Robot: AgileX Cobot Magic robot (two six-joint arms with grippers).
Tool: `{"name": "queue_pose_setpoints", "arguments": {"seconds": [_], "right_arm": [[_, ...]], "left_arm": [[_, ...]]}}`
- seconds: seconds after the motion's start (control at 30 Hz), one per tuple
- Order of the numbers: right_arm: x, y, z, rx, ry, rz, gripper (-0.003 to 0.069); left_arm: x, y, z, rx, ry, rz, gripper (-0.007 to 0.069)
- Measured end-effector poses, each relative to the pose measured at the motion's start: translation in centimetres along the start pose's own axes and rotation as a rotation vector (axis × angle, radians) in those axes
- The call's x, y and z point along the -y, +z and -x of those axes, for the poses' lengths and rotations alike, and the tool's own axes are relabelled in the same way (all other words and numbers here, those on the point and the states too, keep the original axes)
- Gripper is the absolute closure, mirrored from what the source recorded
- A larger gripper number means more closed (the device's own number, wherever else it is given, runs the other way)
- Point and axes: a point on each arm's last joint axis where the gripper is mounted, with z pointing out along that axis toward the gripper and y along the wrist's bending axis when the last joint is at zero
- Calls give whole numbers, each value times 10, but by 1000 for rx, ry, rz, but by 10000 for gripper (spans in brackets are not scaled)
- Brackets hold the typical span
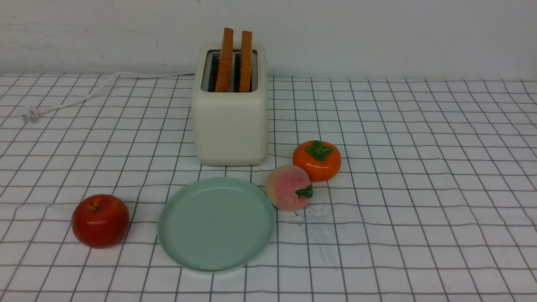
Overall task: Take toasted bread from bread machine on white checkered table place on plate.
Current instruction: 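Reach for a toast slice standing in the toaster with the left gripper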
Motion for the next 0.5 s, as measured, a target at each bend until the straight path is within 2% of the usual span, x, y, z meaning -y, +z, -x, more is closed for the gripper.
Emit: {"name": "queue_pose_setpoints", "arguments": {"seconds": [0.3,0.47,0.5], "right_arm": [[0,0,0,0,0,0,418],[0,0,0,0,0,0,418],[0,0,0,0,0,0,418]], "left_arm": [[2,0,6,65,-15,-17,389],[5,-1,13,145,-101,-59,388],[6,-2,17,181,-175,-86,388]]}}
